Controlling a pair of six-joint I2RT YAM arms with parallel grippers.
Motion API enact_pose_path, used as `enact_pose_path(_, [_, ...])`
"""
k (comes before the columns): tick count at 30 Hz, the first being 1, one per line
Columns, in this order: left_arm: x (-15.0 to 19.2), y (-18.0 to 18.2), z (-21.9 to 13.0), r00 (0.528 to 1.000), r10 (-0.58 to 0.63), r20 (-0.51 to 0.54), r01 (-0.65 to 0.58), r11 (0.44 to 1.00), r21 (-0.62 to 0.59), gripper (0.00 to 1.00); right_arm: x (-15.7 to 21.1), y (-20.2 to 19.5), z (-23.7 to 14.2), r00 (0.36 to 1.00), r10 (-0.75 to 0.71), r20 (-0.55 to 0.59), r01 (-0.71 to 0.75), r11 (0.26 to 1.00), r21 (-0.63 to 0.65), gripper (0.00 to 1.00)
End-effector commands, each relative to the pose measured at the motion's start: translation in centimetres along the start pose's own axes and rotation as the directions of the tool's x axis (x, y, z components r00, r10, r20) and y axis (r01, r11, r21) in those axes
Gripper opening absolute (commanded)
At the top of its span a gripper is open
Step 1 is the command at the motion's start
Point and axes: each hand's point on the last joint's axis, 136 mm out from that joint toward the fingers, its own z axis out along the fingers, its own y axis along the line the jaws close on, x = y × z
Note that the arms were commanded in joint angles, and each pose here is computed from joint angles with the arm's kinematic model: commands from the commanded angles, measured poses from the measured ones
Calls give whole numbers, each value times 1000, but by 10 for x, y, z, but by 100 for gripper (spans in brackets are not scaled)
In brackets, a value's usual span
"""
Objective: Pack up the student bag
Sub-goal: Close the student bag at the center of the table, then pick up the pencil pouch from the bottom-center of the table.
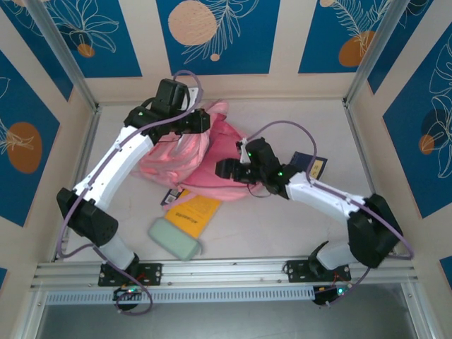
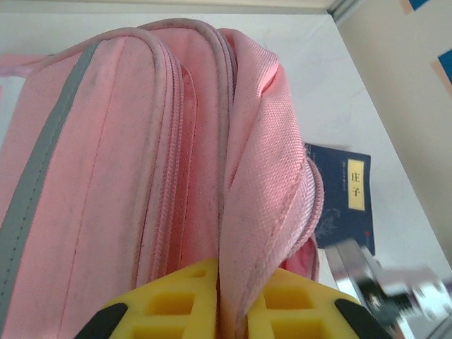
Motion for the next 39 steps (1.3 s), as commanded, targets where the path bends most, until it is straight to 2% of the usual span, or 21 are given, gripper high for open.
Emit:
enact_pose_path(1, [3,-4,33,998,-57,-32,60,994,88,14,7,-21,-25,995,-74,60,70,995,69,59])
enact_pose_path(4, [22,-8,64,992,-58,-113,68,993,92,11,12,-38,-44,993,-69,100,57,991,118,56])
enact_pose_path(8, [49,-22,97,978,-44,-203,65,993,101,13,19,-53,-68,987,-63,146,40,987,157,53])
enact_pose_path(9, [54,-28,102,975,-38,-221,63,992,107,15,20,-54,-73,985,-63,160,38,987,153,53])
enact_pose_path(11, [60,-36,106,971,-27,-238,53,993,103,28,24,-52,-82,983,-69,172,46,990,130,53])
enact_pose_path(13, [57,-41,94,976,-25,-217,49,993,106,42,28,-46,-88,982,-79,169,63,993,100,53])
enact_pose_path(15, [52,-45,74,984,-23,-177,44,993,111,51,33,-38,-92,984,-98,150,89,994,66,53])
enact_pose_path(19, [56,-41,22,994,-19,-108,30,995,94,64,47,-23,-91,984,-162,79,161,987,18,53])
enact_pose_path(21, [69,-27,-1,995,-33,-91,37,999,38,69,53,-20,-88,981,-187,49,186,982,9,55])
enact_pose_path(24, [104,11,-33,991,-102,-83,93,990,-105,86,62,-18,-85,977,-211,5,211,977,9,57])
enact_pose_path(26, [135,45,-51,976,-199,-83,175,956,-235,98,66,-23,-83,977,-211,-21,212,976,41,59])
enact_pose_path(27, [154,60,-59,961,-263,-86,229,931,-286,100,69,-27,-82,978,-206,-36,208,976,62,60])
enact_pose_path(30, [204,97,-80,899,-427,-92,351,831,-431,100,71,-37,-80,979,-195,-67,202,971,125,63])
enact_pose_path(33, [249,122,-98,815,-575,-64,451,700,-553,100,68,-51,-80,983,-175,-57,183,961,206,64])
enact_pose_path(37, [297,135,-102,705,-707,-65,521,578,-628,100,64,-62,-79,987,-158,-33,161,952,259,66])
enact_pose_path(39, [316,141,-102,666,-743,-63,534,535,-655,100,63,-67,-79,989,-149,-18,148,949,280,67])
